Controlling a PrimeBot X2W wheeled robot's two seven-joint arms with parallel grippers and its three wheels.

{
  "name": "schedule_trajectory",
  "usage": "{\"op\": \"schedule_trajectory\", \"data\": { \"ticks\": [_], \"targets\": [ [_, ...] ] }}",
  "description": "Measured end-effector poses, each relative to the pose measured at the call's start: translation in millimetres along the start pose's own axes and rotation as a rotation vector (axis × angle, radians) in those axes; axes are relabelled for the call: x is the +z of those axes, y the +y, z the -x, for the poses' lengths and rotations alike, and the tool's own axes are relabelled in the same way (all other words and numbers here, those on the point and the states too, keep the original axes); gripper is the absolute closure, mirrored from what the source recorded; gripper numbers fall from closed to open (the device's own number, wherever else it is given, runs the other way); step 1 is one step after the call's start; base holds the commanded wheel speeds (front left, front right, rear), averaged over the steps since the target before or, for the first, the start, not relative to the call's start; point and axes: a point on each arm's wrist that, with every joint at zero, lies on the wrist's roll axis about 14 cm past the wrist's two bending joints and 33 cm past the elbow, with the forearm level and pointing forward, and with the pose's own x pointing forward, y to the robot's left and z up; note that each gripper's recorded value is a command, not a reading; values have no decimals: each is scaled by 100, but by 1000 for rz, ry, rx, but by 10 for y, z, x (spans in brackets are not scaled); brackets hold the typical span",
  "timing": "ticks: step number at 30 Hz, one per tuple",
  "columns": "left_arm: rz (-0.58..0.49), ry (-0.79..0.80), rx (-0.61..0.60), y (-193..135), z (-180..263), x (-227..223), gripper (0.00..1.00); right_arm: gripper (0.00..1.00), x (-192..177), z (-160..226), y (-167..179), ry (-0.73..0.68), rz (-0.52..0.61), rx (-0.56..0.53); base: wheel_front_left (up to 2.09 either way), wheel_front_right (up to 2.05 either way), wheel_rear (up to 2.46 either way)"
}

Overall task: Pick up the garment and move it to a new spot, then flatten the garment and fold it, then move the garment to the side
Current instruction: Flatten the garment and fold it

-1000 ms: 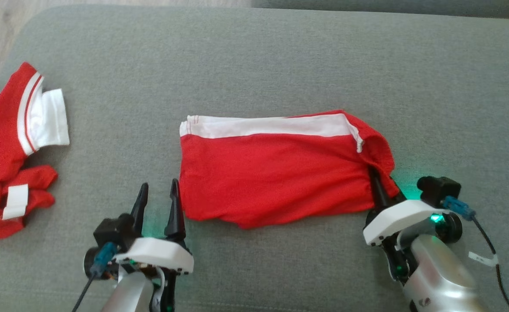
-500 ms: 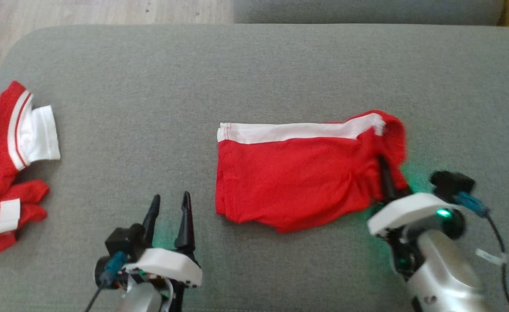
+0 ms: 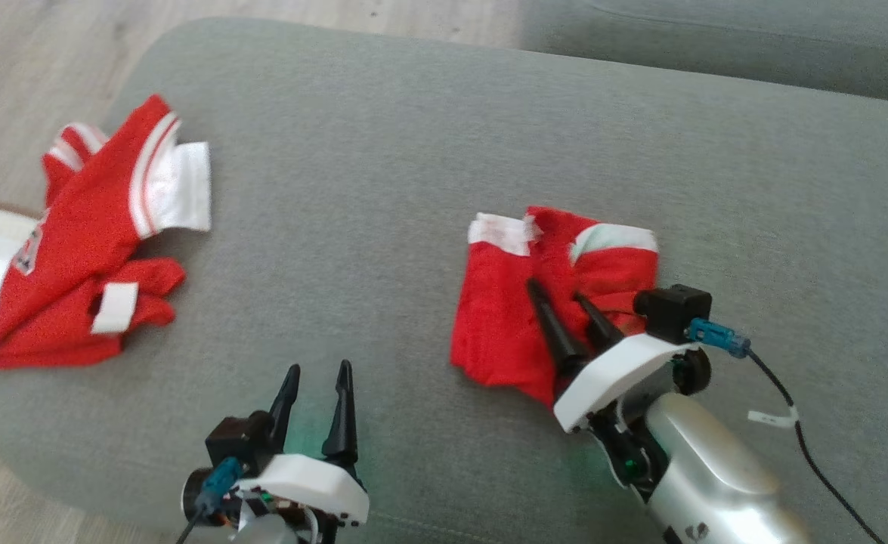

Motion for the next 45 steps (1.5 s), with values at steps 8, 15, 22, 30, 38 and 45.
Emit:
{"op": "schedule_trajectory", "data": {
  "ticks": [8, 15, 22, 30, 38, 45],
  "targets": [
    [2, -30, 50, 140, 22, 88, 0, 0, 79, -66, 259, -59, -32, 78, 0, 0, 0],
    [-52, -92, 2, -22, -110, 301, 0, 0, 439, 146, -342, -184, 26, -109, 0, 0, 0],
    [-149, -154, -62, -247, -219, 485, 0, 0, 721, 850, -1093, -323, 95, -391, 0, 0, 0],
    [-206, -131, -66, -255, -75, 328, 0, 0, 485, 1461, -1331, -315, 102, -550, 0, 0, 0],
    [-204, -92, -69, -249, 85, 145, 0, 0, 184, 1679, -1289, -269, 69, -582, 0, 0, 0],
    [-200, -92, -65, -226, 89, 150, 0, 0, 75, 1402, -995, -198, 153, -460, 0, 0, 0]
  ]
}}
